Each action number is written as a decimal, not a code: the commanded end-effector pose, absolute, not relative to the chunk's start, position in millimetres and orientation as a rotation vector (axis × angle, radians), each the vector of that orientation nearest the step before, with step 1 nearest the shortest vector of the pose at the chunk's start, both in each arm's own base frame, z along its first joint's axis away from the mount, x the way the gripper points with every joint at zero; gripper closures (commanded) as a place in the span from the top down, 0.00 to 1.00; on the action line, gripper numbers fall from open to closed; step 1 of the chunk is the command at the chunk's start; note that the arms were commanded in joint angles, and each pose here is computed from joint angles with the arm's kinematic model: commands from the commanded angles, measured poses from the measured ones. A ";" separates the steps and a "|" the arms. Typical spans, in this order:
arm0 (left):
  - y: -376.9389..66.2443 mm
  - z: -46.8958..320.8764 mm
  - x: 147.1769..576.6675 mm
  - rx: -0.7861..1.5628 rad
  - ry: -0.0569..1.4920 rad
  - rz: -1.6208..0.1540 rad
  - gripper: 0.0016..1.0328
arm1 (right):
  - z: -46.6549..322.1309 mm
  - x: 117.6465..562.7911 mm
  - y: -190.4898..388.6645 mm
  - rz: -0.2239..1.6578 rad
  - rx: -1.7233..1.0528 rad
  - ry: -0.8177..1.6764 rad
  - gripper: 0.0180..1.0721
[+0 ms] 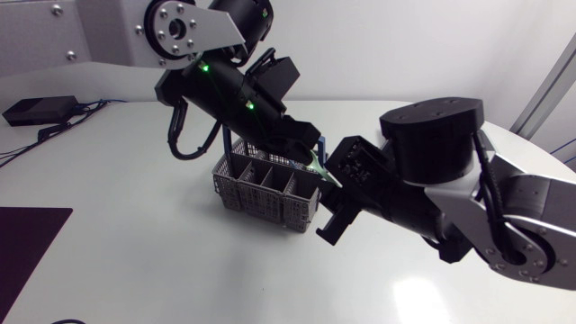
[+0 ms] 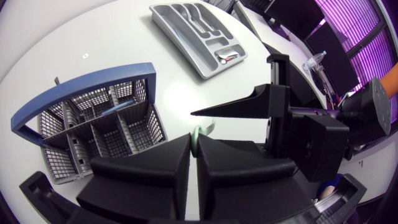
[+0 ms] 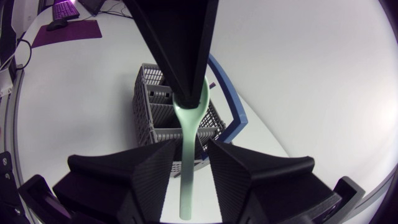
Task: Unload the cutlery basket into the drawer organizer.
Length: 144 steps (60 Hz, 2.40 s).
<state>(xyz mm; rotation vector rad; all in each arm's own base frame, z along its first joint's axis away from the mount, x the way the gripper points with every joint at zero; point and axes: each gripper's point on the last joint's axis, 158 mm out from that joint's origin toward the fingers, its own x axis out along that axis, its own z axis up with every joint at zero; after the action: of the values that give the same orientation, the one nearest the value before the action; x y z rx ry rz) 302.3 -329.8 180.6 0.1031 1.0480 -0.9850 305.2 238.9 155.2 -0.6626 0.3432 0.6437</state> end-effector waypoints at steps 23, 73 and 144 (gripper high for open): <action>-325.3 190.5 311.1 0.031 1.065 -0.978 0.04 | 155.3 312.4 245.3 0.639 -0.705 0.339 0.05; -255.0 240.2 356.7 0.096 0.816 -0.900 0.75 | 125.0 301.9 155.0 0.805 -0.663 0.470 0.06; -258.6 133.9 340.6 0.469 0.468 -0.894 0.75 | -4.7 354.6 -149.1 0.797 -0.997 0.874 0.20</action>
<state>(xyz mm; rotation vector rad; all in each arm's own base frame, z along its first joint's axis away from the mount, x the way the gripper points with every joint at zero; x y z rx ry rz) 347.6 -255.2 158.0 0.4541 0.4364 -0.8813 358.0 -145.7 10.4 -0.9836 0.8454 0.7447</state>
